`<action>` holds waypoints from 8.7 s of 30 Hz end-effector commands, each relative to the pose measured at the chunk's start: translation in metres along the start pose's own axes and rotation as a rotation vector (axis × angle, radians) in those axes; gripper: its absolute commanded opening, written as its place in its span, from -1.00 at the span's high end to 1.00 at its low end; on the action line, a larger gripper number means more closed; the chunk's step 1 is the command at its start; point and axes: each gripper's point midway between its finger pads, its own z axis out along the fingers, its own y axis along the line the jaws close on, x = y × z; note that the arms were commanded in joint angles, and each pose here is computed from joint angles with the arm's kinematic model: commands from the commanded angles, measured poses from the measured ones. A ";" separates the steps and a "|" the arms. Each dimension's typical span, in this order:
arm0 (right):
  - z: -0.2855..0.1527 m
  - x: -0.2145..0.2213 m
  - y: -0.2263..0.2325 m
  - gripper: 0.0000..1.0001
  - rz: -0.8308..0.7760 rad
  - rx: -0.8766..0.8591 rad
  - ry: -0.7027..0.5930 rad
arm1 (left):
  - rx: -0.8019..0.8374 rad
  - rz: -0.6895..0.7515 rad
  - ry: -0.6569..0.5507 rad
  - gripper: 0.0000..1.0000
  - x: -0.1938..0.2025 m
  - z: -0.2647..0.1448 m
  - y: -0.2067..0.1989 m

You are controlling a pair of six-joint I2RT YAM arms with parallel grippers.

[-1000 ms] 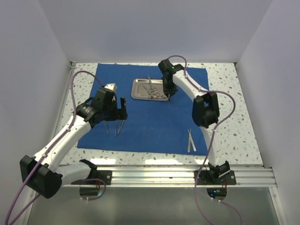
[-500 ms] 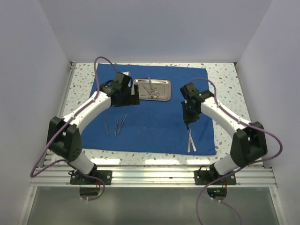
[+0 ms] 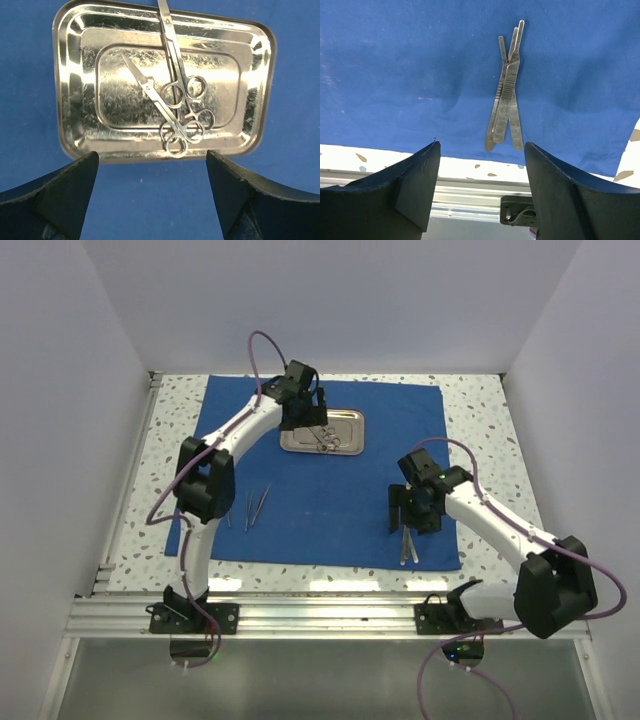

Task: Open and lay out the surgical kit
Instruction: Place the medical item in the surgical kit, then pick up the medical item from the container, then place the medical item in the surgical kit, then pick up the medical item from the container, then place the medical item in the surgical kit, then pick up the medical item from the container.

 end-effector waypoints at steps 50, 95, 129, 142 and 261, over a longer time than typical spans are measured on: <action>-0.043 0.005 -0.013 -0.43 0.077 0.002 -0.104 | -0.089 0.008 -0.180 0.94 -0.023 0.143 -0.010; -0.042 0.014 0.003 -0.37 0.016 -0.119 -0.094 | 0.053 0.011 0.123 0.29 0.196 -0.049 -0.061; -0.021 0.004 -0.009 -0.36 0.067 0.026 -0.036 | 0.029 0.117 -0.187 -0.39 -0.051 0.099 -0.015; -0.001 0.008 -0.004 -0.35 0.045 0.037 0.046 | -0.031 0.185 -0.188 -0.16 -0.036 0.152 0.000; -0.022 0.022 -0.002 -0.33 0.059 -0.046 0.002 | -0.195 0.196 -0.003 -0.14 0.024 0.055 0.032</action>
